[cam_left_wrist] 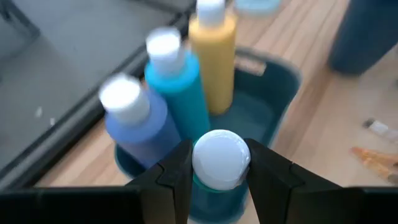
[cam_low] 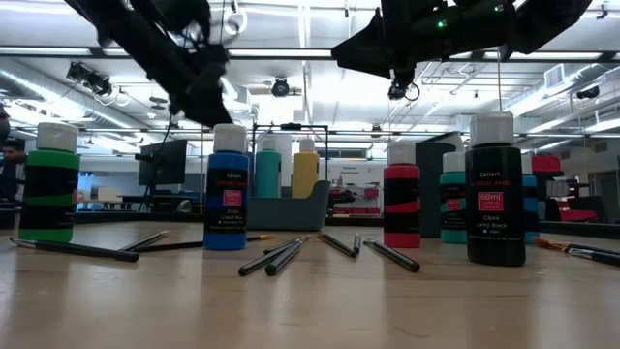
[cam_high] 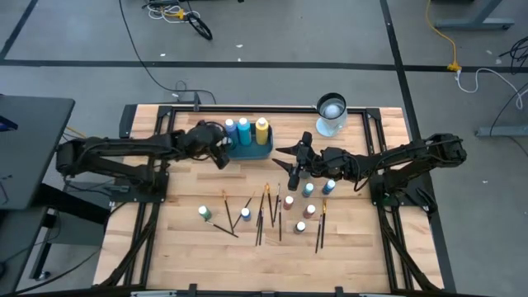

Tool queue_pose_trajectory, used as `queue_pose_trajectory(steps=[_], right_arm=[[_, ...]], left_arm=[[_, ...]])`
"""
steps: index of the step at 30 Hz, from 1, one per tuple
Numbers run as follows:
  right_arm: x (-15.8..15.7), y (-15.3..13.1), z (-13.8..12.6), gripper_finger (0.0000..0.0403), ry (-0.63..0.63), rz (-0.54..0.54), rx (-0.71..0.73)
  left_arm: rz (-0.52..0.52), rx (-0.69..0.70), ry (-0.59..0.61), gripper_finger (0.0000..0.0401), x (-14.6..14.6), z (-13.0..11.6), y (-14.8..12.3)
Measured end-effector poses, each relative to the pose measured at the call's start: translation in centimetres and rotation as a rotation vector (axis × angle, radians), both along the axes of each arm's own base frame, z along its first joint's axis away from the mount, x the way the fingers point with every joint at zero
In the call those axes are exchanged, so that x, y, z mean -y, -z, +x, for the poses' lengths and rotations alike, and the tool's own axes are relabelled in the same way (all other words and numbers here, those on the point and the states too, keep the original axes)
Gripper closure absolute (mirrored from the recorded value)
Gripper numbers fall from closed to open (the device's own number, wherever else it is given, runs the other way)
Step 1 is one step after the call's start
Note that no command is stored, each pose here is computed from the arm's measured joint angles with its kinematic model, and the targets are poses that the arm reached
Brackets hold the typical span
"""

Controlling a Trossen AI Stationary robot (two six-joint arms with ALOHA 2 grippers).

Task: Pick & Place Paint Supplies
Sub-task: Put the light blue paint bottle into the blue bin

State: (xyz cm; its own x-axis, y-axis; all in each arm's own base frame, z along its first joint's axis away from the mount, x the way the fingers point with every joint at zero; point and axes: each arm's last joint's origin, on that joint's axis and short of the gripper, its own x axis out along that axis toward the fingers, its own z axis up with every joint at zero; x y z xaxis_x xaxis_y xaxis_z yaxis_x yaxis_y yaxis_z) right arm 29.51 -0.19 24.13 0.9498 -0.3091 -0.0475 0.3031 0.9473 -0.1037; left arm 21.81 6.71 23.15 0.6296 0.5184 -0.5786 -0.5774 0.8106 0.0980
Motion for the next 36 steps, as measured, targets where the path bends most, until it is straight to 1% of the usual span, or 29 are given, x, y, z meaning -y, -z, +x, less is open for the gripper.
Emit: queue_pose_trajectory(steps=[3,8,14,18,21,29,32,36], right_arm=[[-0.1,0.0,0.0,0.0233,-0.024,0.001,0.001],[-0.1,0.0,0.0,0.0233,-0.027,0.001,0.003],[-0.1,0.0,0.0,0.0233,-0.027,0.001,0.003],[-0.1,0.0,0.0,0.0233,-0.027,0.001,0.003],[-0.1,0.0,0.0,0.0233,-0.027,0.001,0.003],[-0.1,0.0,0.0,0.0233,-0.028,0.001,0.004],[-0.1,0.0,0.0,0.0233,-0.028,0.001,0.003],[-0.1,0.0,0.0,0.0233,-0.028,0.001,0.003]], left_arm=[[-0.024,-0.061,-0.03,0.0272,-1.0,0.7,1.5],[-0.088,-0.14,-0.092,0.0267,-2.1,1.5,4.0],[-0.089,-0.139,-0.121,0.0269,-3.1,2.6,5.5],[-0.077,-0.115,-0.121,0.0253,-3.2,2.9,5.5],[-0.07,-0.132,-0.111,0.0243,-3.2,2.8,5.6],[-0.07,-0.136,-0.112,0.0238,-3.3,2.8,5.6],[-0.055,-0.149,-0.096,0.0237,-3.3,2.8,5.6],[-0.054,-0.166,-0.089,0.0237,-3.2,2.7,5.0]])
